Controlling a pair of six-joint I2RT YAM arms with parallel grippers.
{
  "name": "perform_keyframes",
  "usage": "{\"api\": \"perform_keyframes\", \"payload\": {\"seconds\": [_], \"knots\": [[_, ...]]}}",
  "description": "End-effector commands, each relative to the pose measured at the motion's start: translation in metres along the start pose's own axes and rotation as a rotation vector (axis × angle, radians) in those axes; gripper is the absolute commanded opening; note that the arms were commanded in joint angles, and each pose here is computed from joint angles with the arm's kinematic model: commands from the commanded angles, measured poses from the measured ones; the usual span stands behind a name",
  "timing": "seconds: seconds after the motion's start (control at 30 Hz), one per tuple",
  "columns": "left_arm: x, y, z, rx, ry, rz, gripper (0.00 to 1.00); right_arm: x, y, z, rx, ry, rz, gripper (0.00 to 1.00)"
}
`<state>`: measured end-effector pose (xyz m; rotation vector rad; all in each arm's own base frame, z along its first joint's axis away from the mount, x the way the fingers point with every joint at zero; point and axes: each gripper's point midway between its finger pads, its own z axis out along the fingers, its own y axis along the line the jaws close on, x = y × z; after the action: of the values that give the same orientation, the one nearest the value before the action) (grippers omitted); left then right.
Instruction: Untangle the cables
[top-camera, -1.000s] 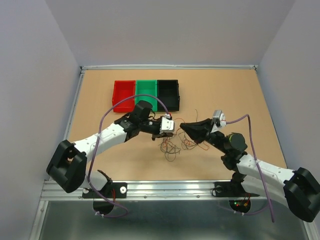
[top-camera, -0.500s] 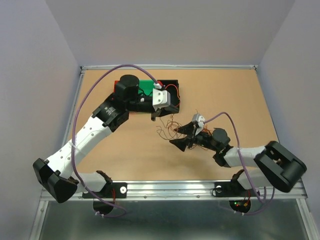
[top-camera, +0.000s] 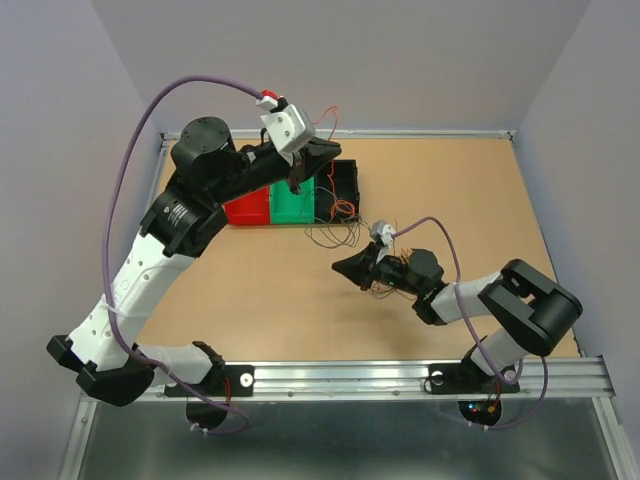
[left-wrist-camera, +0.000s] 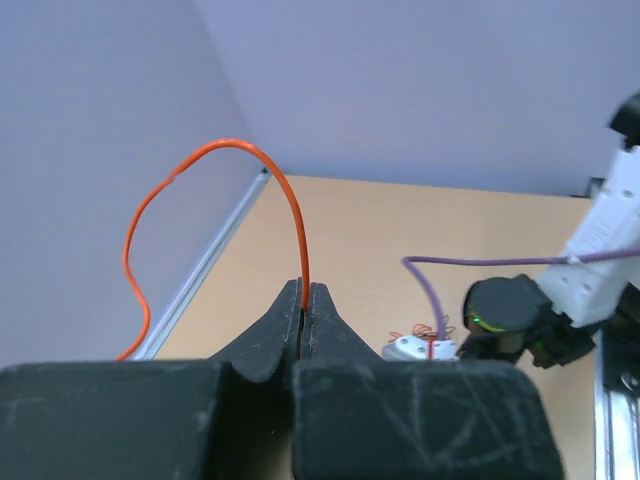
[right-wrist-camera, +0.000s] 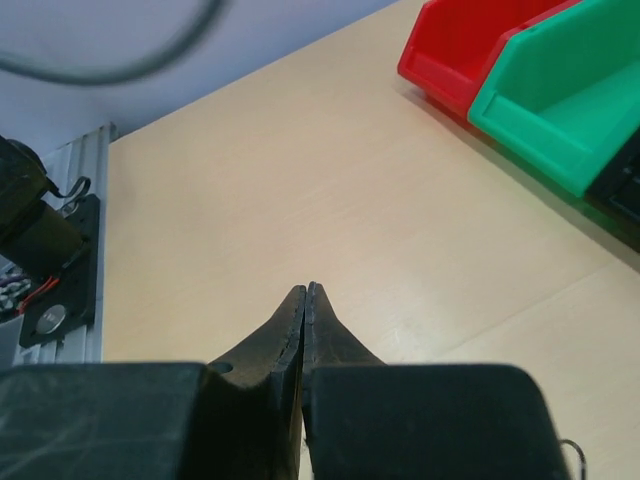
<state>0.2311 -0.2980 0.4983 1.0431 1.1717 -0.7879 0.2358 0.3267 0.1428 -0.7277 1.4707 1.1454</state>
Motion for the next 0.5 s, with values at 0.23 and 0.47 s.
{"api": "perform_keyframes", "payload": {"seconds": [0.23,0.47], "knots": [[-0.01,0.041,-0.069,-0.428,-0.107,0.099,0.0,-0.066,0.01,-0.068,0.156,-0.289,-0.194,0.73],[0.046,-0.022,-0.045,-0.074,-0.064,0.154,0.0,-0.079,0.046,-0.078,0.011,-0.321,-0.203,1.0]]}}
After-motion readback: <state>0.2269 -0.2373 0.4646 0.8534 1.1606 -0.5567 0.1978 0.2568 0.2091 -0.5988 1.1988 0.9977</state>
